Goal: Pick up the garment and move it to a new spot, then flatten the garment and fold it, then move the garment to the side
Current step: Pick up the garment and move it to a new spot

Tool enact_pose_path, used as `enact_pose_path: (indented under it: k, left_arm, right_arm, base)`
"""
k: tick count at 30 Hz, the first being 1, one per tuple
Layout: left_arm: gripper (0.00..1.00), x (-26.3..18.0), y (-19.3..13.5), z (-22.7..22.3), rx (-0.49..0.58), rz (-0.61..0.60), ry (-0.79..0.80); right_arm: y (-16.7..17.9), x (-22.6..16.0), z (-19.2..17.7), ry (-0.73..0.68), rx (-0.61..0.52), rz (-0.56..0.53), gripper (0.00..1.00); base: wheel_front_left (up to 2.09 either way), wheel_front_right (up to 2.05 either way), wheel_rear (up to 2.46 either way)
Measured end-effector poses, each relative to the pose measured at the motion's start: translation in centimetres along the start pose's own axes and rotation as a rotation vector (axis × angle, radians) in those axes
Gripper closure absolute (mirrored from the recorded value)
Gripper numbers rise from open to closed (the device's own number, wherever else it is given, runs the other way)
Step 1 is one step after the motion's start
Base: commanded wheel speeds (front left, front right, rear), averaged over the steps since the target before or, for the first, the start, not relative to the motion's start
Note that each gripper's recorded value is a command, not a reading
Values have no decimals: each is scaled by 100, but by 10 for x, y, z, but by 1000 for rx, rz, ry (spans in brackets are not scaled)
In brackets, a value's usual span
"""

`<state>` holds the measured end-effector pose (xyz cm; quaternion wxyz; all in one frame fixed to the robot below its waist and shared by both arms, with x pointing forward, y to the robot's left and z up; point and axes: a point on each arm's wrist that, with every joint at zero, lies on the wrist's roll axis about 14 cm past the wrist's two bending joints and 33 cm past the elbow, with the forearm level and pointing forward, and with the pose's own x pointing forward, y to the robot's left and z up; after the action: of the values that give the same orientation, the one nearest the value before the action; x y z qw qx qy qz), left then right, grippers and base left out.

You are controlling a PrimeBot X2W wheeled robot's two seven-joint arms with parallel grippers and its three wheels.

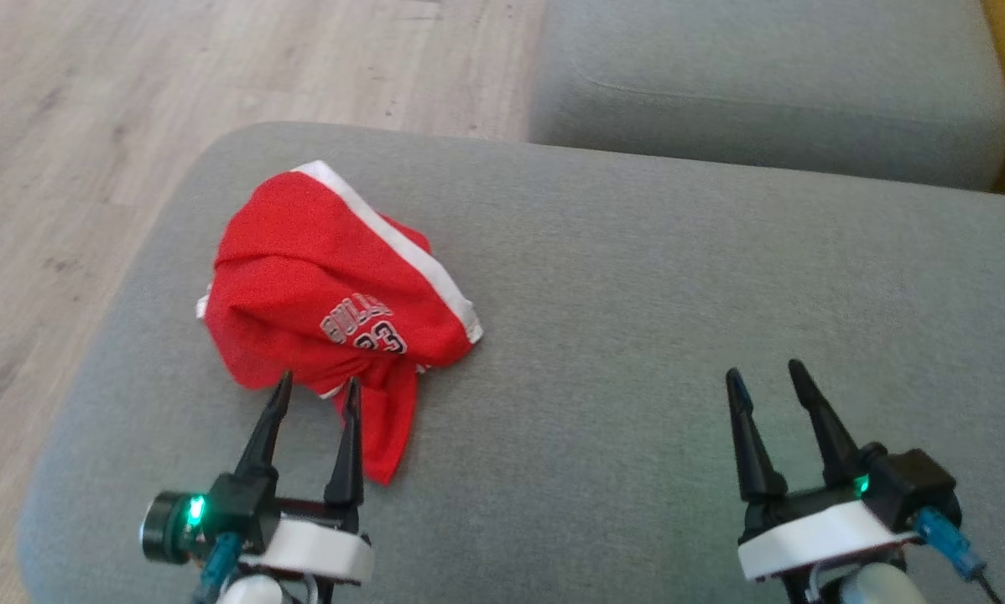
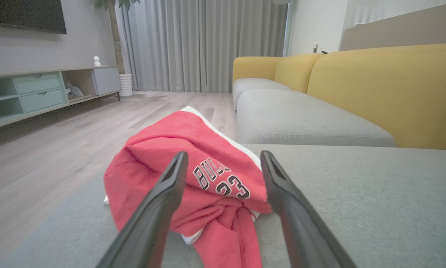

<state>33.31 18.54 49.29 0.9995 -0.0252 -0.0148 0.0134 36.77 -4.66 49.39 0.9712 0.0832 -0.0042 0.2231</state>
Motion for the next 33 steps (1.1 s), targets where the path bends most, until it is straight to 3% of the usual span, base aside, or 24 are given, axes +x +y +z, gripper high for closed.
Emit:
enact_pose_path:
  k: [12, 22, 26, 33]
  left_arm:
    - [0, -37, 36, -5, -7, 124, 8]
    - [0, -39, 41, -11, 6, 132, 32]
    - [0, -22, 38, -10, 77, 64, 44]
    - [0, 56, 54, 10, 296, -71, 95]
  right_arm:
    - [51, 13, -5, 18, 8, 163, 0]
    - [61, 17, -13, 41, 28, 197, 0]
    - [52, 19, -19, 52, 35, 172, 0]
    - [28, 27, -25, 60, 34, 111, 0]
  base:
    - [0, 0, 0]
    - [0, 0, 0]
    - [0, 0, 0]
    - [0, 0, 0]
